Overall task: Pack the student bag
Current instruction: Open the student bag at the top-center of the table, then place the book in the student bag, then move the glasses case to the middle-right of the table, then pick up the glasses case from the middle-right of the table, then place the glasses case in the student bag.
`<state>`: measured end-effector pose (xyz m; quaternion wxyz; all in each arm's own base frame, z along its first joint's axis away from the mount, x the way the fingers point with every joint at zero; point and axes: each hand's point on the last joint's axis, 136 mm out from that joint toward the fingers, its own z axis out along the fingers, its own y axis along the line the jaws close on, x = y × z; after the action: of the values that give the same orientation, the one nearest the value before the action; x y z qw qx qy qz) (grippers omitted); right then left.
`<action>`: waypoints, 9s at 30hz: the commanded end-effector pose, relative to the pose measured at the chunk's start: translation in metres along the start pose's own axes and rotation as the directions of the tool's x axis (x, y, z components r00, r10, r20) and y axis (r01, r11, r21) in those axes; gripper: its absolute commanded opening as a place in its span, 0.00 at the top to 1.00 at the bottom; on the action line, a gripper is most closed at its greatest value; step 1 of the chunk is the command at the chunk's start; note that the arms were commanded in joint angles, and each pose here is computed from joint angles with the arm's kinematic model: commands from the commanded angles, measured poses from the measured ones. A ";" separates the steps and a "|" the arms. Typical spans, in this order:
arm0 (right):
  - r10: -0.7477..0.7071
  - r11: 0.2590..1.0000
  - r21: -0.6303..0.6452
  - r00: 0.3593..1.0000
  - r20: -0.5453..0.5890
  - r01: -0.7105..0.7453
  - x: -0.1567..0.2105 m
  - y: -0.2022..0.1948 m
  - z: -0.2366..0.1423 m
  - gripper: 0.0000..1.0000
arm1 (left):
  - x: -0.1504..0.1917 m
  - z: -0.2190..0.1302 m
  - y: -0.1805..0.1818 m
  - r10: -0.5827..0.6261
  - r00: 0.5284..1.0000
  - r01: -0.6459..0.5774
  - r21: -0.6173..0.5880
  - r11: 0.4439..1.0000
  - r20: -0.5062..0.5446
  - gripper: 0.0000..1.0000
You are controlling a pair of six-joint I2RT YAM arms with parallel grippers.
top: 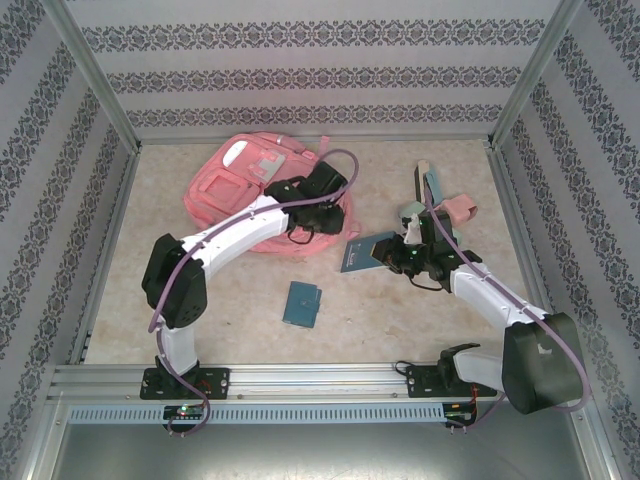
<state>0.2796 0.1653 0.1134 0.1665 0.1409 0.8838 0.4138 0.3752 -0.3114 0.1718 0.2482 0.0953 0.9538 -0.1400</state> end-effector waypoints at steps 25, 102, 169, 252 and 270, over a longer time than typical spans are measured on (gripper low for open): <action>-0.001 0.997 -0.081 0.999 0.051 0.006 -0.009 0.018 -0.009 1.00 | -0.022 0.057 0.100 0.252 0.957 -0.290 -0.407 0.866 -0.144 0.98; 0.029 0.987 -0.153 0.998 -0.051 -0.037 -0.079 0.151 0.254 1.00 | -0.126 -0.109 0.085 -0.241 0.945 0.170 0.295 0.940 0.222 1.00; 0.114 0.806 0.554 0.973 0.201 -0.209 -0.127 -0.130 -0.033 0.02 | -0.122 -0.105 0.100 -0.226 0.948 0.166 0.260 0.951 0.222 0.99; -0.209 0.736 0.618 0.961 -0.182 0.277 -0.037 -0.079 0.019 0.30 | -0.121 -0.109 0.095 -0.239 0.946 0.172 0.287 0.942 0.220 0.97; -0.276 0.926 0.264 0.961 -0.011 0.269 -0.051 0.096 0.077 0.31 | -0.147 -0.132 0.084 -0.349 0.900 0.220 0.417 0.882 0.262 0.98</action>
<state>0.3531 0.2304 0.1479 0.2176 0.0267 0.9489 0.2271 0.4613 -0.2007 0.2629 0.2779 -0.0464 0.9082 -0.3096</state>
